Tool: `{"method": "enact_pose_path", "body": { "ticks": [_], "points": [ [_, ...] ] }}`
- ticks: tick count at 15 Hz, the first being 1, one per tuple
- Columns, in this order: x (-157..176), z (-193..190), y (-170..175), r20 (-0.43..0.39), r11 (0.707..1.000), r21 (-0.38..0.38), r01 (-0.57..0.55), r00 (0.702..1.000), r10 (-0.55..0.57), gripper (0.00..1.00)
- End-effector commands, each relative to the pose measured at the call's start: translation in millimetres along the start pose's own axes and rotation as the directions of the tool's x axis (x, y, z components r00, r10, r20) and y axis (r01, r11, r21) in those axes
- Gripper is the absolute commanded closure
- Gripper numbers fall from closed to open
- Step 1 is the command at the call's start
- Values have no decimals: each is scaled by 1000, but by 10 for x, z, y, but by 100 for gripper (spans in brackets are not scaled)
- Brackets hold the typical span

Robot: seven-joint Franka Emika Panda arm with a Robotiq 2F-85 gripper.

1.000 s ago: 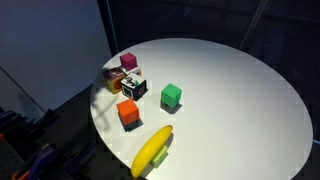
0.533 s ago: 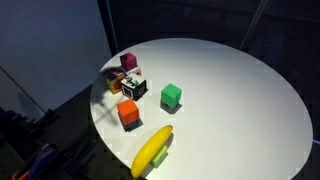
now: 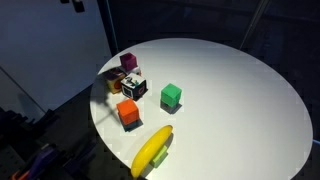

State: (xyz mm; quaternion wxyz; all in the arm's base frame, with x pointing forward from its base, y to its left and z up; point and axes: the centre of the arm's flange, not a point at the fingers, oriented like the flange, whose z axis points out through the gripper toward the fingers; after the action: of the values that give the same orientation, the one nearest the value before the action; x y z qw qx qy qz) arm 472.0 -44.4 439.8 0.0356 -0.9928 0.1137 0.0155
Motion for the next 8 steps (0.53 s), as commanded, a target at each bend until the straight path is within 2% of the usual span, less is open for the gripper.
{"method": "enact_pose_path", "body": {
  "ticks": [1,5,8],
  "points": [
    [1,3,-1,1,1000,0,0,1000,0,0],
    [0,3,-5,1,1000,0,1,1000,-1,0],
    [44,146,65,-5,1000,3,5,1000,-5,0]
  ]
}}
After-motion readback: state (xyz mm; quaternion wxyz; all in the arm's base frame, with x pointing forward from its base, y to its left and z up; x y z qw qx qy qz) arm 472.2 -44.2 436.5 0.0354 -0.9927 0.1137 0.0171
